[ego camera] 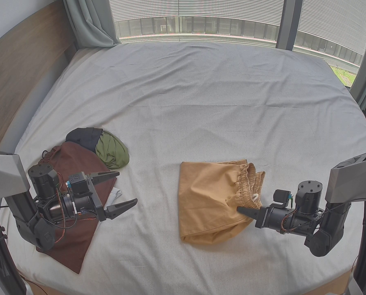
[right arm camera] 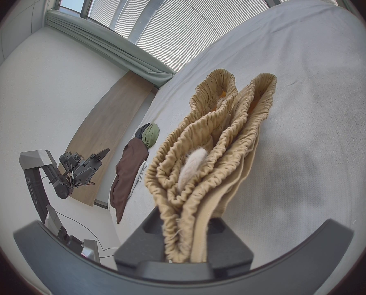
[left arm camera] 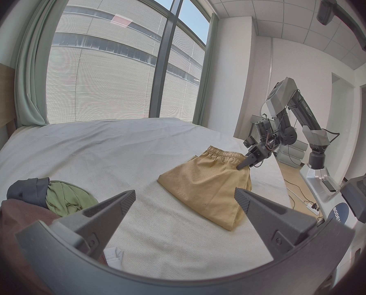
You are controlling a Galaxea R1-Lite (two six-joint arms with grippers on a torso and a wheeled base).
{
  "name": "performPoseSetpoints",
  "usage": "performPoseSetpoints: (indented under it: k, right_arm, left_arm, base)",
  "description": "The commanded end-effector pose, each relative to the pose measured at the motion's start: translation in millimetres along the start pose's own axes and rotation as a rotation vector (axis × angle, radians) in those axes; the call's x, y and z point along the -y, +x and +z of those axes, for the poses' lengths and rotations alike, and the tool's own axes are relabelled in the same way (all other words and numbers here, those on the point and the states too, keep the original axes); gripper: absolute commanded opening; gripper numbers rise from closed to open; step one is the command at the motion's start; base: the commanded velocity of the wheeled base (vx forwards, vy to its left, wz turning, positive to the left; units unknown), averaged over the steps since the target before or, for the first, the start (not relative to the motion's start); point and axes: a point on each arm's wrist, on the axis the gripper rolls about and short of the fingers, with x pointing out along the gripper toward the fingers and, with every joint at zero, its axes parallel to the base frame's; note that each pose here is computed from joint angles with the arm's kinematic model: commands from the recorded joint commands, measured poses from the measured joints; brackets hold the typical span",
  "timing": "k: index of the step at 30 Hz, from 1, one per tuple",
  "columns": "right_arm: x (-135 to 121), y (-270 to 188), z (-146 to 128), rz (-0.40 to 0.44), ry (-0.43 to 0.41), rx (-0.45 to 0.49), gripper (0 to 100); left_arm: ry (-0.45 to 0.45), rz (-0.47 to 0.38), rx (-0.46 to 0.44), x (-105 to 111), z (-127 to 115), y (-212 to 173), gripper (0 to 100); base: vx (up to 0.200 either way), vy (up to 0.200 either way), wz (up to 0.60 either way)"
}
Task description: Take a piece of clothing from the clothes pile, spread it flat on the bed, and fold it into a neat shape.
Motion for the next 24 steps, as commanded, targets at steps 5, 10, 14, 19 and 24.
performPoseSetpoints:
  k: [5, 10, 14, 19, 24]
  right_arm:
    - [-6, 0, 2, 0.019, -0.013, 0.007, 0]
    - [-9, -1, 5, 0.025, -0.017, 0.018, 0]
    - [-11, -2, 6, 0.030, -0.021, 0.021, 0]
    - [-14, -2, 6, 0.040, -0.024, 0.020, 0]
    - [-19, -4, 11, 0.051, -0.034, 0.036, 0]
  left_arm:
    - [0.001, 0.001, 0.001, 0, 0, 0, 100]
    - [0.000, 0.000, 0.000, 0, -1, 0, 100]
    - [-0.005, 0.001, -0.005, 0, -2, 0, 100]
    - [-0.009, 0.001, -0.007, 1, -2, 0, 100]
    - [-0.011, 0.002, -0.009, 1, -2, -1, 100]
  base:
    - [0.000, 0.000, 0.00]
    - [0.000, 0.000, 0.00]
    - [0.000, 0.000, 0.00]
    - [0.000, 0.000, 0.00]
    - [0.000, 0.000, 0.00]
